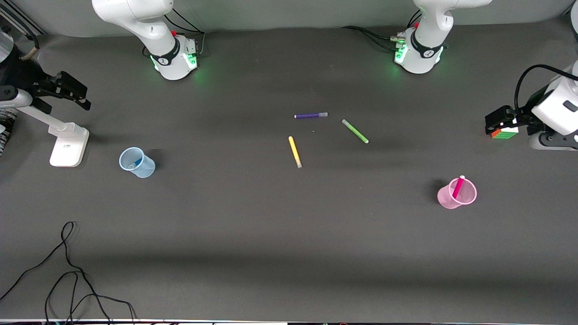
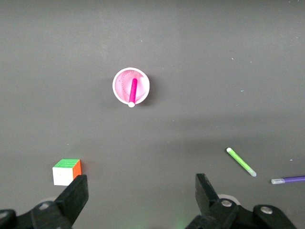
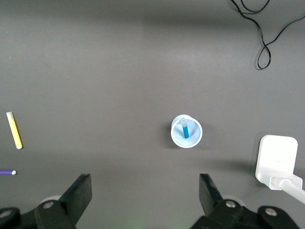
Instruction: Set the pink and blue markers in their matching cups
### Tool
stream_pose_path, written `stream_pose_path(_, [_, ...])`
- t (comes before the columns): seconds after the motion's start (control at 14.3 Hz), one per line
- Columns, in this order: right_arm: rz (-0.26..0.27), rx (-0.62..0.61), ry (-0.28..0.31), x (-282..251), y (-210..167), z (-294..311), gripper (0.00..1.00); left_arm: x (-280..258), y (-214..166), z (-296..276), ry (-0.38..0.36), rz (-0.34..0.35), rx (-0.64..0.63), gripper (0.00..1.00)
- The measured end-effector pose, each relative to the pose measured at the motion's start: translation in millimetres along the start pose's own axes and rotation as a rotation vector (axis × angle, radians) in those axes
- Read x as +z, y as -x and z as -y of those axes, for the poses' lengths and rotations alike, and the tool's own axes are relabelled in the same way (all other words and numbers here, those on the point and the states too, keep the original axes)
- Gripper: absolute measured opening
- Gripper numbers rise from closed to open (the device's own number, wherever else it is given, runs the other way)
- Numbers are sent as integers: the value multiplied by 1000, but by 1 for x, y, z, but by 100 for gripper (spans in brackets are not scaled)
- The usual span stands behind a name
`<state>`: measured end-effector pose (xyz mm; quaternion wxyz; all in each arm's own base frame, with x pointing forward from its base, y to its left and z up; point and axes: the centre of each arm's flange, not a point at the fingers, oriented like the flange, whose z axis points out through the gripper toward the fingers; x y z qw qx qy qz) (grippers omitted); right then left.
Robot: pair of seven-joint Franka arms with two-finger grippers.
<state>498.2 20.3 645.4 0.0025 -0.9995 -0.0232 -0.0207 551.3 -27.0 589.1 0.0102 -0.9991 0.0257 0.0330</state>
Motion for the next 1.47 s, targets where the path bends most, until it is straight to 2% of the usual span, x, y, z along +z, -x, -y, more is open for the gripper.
stream_pose_path(0.42, [23, 5, -2, 12, -14, 2, 100, 1, 1, 5, 3, 9, -10, 100])
stream_pose_path(0.7, [31, 67, -67, 14, -15, -1, 100, 2, 3, 6, 3, 21, -11, 100])
stream_pose_path(0.91, [46, 114, -66, 21, -16, -2, 100, 2, 3, 6, 4, 22, -10, 100])
stream_pose_path(1.12, [51, 112, -40, 26, -19, -3, 100, 2, 3, 6, 4, 22, -10, 100])
stream_pose_path(1.47, [41, 84, -34, 25, -20, 1, 100, 2, 3, 6, 4, 22, -10, 100])
